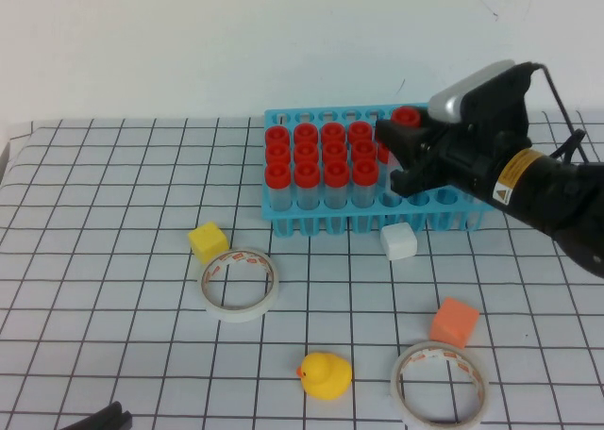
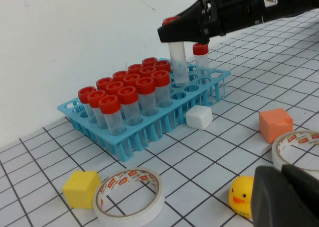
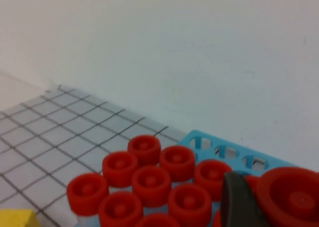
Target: Place the test tubes
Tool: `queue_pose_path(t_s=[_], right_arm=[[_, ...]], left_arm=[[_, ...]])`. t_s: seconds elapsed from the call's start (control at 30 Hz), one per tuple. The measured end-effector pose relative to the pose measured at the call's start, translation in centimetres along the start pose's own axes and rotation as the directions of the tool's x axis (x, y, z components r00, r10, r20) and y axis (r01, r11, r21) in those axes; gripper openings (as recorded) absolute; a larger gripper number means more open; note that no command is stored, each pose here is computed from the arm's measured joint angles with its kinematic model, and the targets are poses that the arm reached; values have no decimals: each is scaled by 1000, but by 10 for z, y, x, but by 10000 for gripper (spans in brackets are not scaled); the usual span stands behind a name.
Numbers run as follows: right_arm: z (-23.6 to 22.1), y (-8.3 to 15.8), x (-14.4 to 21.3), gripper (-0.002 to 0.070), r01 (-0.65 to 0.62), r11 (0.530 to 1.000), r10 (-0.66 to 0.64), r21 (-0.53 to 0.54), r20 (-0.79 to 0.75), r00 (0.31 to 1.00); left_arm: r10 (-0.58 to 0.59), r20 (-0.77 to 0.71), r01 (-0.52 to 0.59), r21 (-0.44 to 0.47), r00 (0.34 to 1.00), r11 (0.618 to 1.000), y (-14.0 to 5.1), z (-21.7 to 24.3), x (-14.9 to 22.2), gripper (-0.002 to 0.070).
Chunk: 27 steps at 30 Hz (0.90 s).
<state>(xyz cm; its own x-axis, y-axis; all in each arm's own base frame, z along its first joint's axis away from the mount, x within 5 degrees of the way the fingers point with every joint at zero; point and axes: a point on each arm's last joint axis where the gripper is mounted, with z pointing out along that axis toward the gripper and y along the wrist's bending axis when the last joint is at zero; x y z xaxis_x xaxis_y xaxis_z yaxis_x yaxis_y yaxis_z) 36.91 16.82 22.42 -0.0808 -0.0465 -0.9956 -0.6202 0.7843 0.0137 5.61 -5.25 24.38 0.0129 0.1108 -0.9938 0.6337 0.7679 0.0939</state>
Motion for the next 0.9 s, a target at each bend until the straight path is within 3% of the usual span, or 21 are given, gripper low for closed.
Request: queue_pose_path(t_s=[0.47,0.9], right_arm=[[14,-1,25,274,49,998,-50,-37,-14,999],[18,-6,33,274,15,1000,-15,5,-10,1000]], left_arm=[[0,0,0,2,1000,1000,0,0,0,-1],[2,-1,-2,1,1000,1000,0,0,0,-1]])
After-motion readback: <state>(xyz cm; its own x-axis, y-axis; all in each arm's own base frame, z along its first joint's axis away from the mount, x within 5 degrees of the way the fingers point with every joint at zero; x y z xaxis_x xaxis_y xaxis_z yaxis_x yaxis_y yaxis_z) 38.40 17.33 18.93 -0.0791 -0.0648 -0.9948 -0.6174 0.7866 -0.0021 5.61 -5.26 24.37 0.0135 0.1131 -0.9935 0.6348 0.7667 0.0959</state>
